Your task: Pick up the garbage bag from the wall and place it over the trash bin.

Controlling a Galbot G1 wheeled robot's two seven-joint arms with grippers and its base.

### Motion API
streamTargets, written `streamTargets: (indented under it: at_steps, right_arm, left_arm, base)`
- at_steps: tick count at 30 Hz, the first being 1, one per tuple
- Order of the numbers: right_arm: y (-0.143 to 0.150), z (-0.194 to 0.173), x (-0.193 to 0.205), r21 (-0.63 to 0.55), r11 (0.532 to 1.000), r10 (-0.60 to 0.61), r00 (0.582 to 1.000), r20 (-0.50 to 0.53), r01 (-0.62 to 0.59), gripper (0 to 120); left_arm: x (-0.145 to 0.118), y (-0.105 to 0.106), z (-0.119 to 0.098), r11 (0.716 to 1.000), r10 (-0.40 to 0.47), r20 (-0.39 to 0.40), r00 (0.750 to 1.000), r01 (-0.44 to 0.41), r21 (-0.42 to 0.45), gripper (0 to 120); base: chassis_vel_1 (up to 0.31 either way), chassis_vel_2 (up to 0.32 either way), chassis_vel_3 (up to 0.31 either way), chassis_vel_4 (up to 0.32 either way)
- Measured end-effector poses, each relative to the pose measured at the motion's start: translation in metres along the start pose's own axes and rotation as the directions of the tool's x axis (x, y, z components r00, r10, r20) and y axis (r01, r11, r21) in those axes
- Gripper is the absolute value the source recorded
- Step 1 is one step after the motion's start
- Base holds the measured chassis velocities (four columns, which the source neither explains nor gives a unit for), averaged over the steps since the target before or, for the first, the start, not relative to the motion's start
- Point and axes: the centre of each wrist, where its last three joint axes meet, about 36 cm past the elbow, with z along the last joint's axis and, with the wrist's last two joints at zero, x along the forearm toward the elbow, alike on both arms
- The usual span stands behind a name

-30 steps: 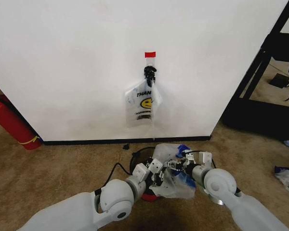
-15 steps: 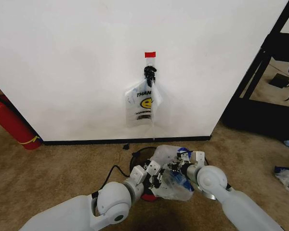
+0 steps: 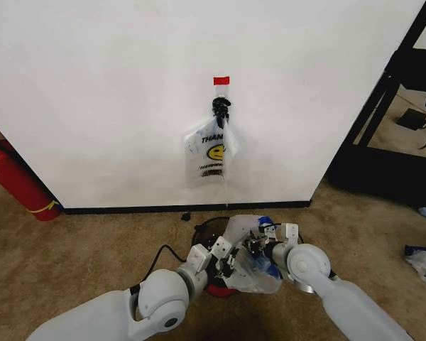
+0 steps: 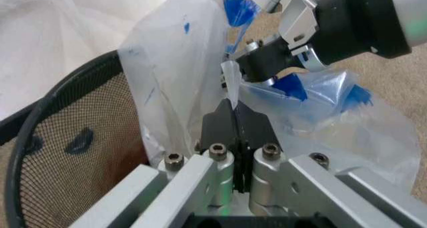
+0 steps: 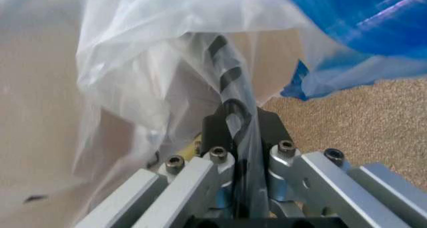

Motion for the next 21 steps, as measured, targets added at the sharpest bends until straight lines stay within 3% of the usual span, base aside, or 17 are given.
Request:
streamTargets:
  at_steps: [8, 15, 21]
  right_arm:
    - [-0.004, 0.002, 0.01, -0.011, 1.0, 0.0, 0.999, 0.039, 0.001, 0]
    - [-0.007, 0.007, 0.034, 0.001, 1.0, -0.007, 0.995, 0.098, 0.007, 0]
    - [-0.009, 0.01, 0.039, 0.001, 1.0, 0.006, 0.993, 0.122, -0.006, 0]
  left_arm:
    - [-0.001, 0.011, -0.001, 1.0, -0.031, 0.015, 0.999, 0.031, 0.001, 0]
    - [0.0, 0.034, -0.005, 0.996, -0.087, 0.032, 0.996, 0.087, 0.019, 0]
    - [0.023, 0.045, -0.007, 0.994, -0.114, 0.047, 0.992, 0.114, 0.004, 0]
  base:
    - [0.0, 0.0, 0.0, 0.0]
    - [0.0, 0.0, 0.0, 0.0]
    - [0.0, 0.0, 0.0, 0.0]
